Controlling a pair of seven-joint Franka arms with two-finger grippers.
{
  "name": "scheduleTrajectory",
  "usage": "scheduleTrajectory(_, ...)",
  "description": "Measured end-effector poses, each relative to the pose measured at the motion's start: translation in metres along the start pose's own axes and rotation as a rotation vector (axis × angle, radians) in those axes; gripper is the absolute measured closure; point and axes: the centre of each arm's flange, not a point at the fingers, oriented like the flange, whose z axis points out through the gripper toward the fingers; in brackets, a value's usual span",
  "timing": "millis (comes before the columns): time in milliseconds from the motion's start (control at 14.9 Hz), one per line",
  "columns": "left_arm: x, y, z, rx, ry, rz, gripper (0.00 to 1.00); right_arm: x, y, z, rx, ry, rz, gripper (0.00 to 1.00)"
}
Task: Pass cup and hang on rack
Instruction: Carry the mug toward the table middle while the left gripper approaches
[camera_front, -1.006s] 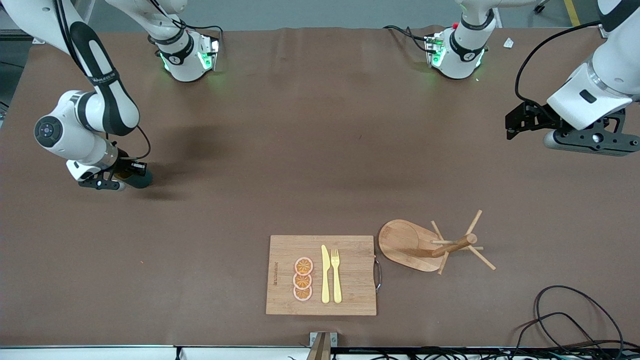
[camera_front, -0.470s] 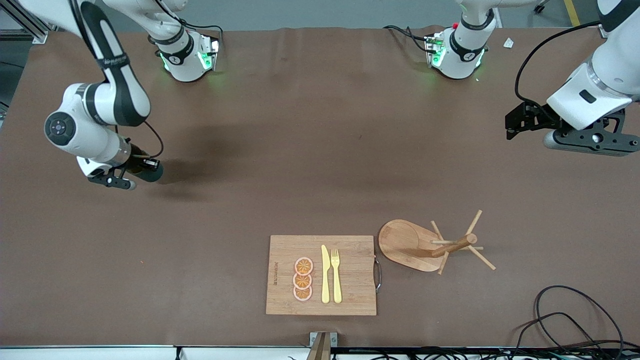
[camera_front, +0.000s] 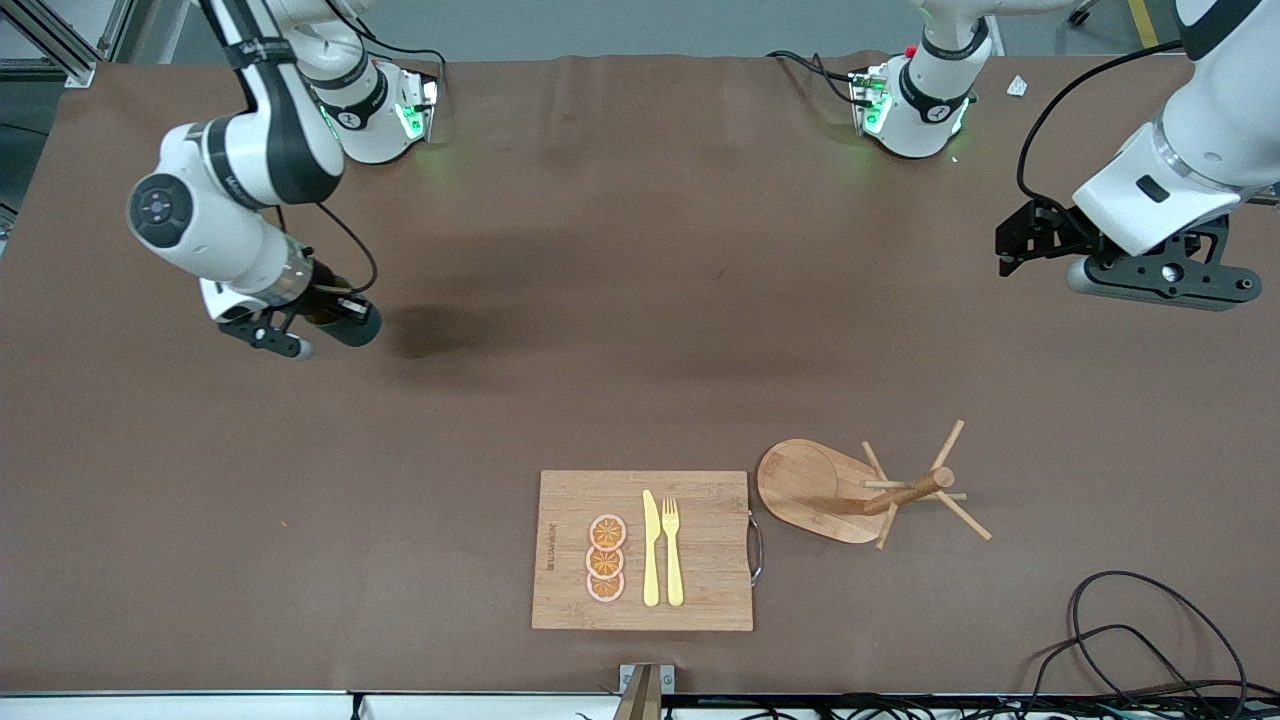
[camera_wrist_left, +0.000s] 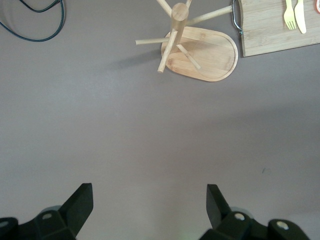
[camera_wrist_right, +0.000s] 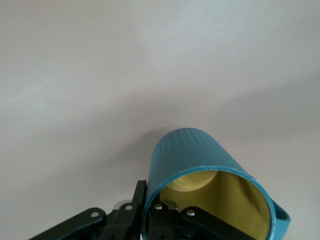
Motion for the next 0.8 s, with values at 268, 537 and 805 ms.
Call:
scheduleTrajectory(268, 0.000, -0.001, 0.001, 0.000, -0.001, -0.002, 0.00, -0.054, -0.078, 0.001, 0.019, 0.036, 0.090, 0.95)
scheduleTrajectory(537, 0.003, -0.001, 0.004, -0.001, -0.006, -0.002, 0.00, -0.091, -0.124, 0.027, 0.037, 0.053, 0.184, 0.95)
scheduleTrajectory(805, 0.003, -0.008, -0.002, -0.002, 0.008, -0.013, 0.00, -0.124, -0.188, 0.040, 0.059, 0.052, 0.319, 0.95)
